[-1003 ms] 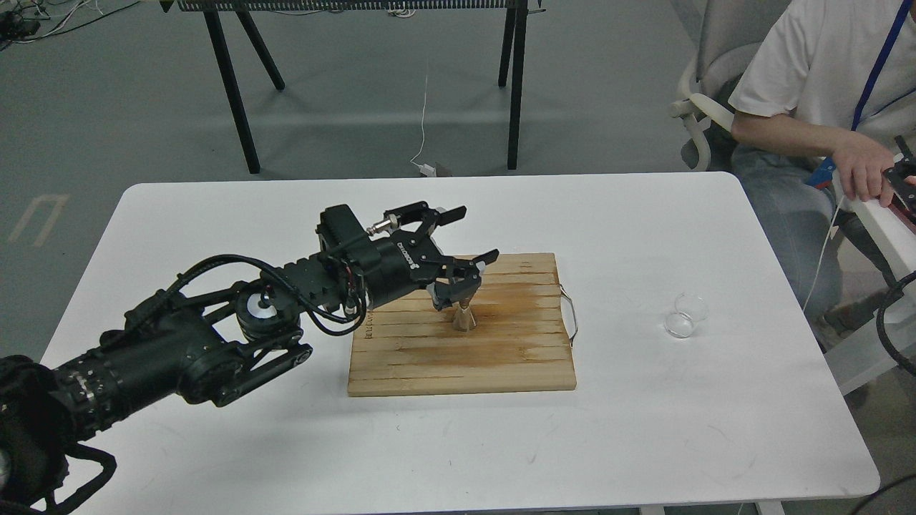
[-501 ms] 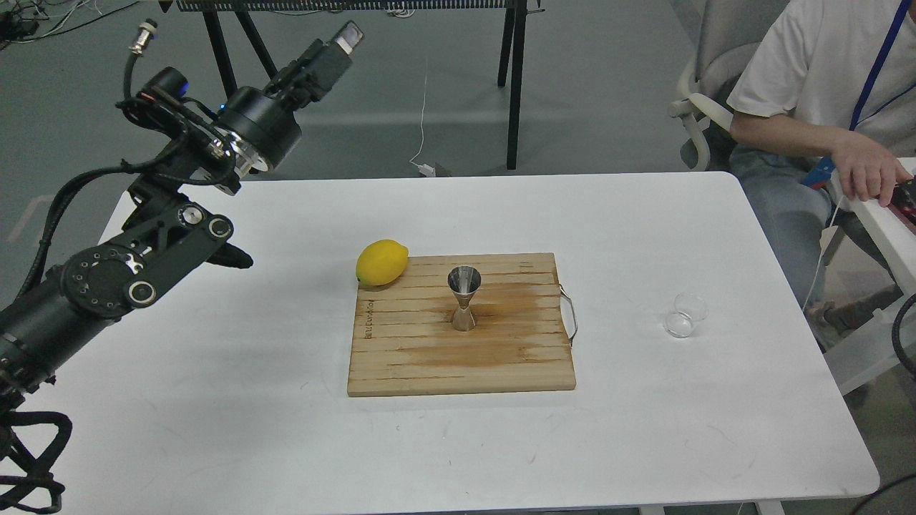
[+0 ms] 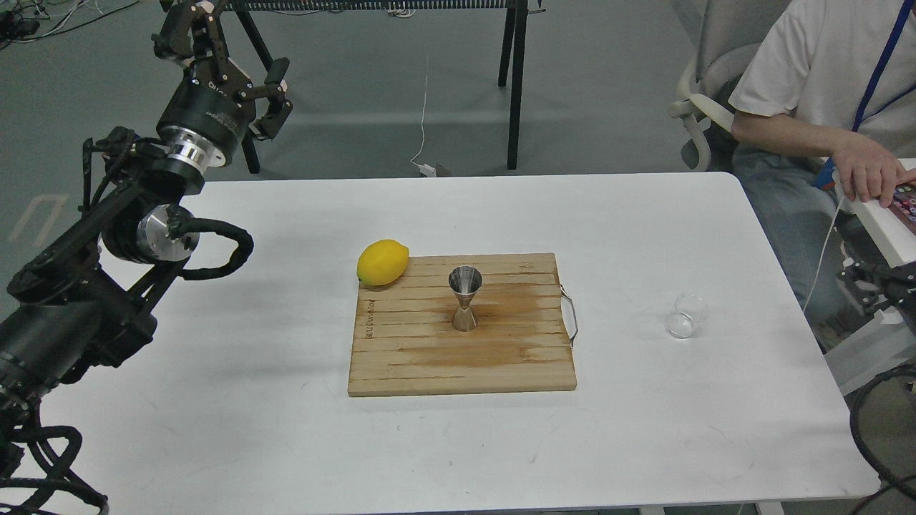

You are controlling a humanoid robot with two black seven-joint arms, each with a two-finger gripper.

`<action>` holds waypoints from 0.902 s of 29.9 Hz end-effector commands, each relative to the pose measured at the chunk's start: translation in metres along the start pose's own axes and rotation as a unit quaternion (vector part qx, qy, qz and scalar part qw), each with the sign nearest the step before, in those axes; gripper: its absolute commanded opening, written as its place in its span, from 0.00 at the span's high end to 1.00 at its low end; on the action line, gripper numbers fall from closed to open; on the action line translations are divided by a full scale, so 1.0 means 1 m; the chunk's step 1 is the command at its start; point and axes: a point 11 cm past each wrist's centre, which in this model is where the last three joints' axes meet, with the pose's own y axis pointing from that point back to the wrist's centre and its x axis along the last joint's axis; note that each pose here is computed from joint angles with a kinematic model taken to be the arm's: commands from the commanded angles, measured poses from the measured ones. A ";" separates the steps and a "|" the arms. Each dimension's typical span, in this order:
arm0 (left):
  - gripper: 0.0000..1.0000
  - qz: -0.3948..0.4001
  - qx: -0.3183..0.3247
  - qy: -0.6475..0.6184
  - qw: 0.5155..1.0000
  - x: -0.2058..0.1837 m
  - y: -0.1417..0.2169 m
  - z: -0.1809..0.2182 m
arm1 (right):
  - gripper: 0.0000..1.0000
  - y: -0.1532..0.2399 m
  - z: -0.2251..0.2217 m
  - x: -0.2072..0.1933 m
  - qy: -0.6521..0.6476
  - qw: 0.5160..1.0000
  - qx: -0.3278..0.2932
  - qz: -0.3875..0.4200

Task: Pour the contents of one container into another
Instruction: 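Raise and withdraw the left arm away from the board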

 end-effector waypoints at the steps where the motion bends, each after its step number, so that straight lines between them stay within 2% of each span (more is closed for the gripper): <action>1: 0.00 0.026 -0.011 0.048 0.998 0.016 0.004 0.001 | 0.00 0.026 0.029 0.013 -0.026 0.999 -0.025 0.009; 3: 0.00 0.045 -0.020 0.092 0.995 0.026 0.007 0.003 | 0.00 0.034 0.042 0.016 -0.035 0.999 -0.040 0.011; 8: 0.00 0.025 -0.046 0.176 0.983 0.038 0.018 0.011 | 0.00 0.055 0.074 0.011 -0.059 0.995 -0.079 0.003; 16: 0.00 0.044 -0.038 0.193 0.979 0.053 0.031 0.003 | 0.00 0.088 0.142 0.017 -0.128 0.984 -0.125 0.013; 21: 0.00 0.050 -0.042 0.187 0.980 0.059 0.035 0.007 | 0.00 0.090 0.158 0.016 -0.157 0.981 -0.111 0.016; 27: 0.00 0.056 -0.039 0.184 0.980 0.064 0.041 0.004 | 0.00 0.082 0.154 0.002 -0.175 0.982 -0.077 -0.001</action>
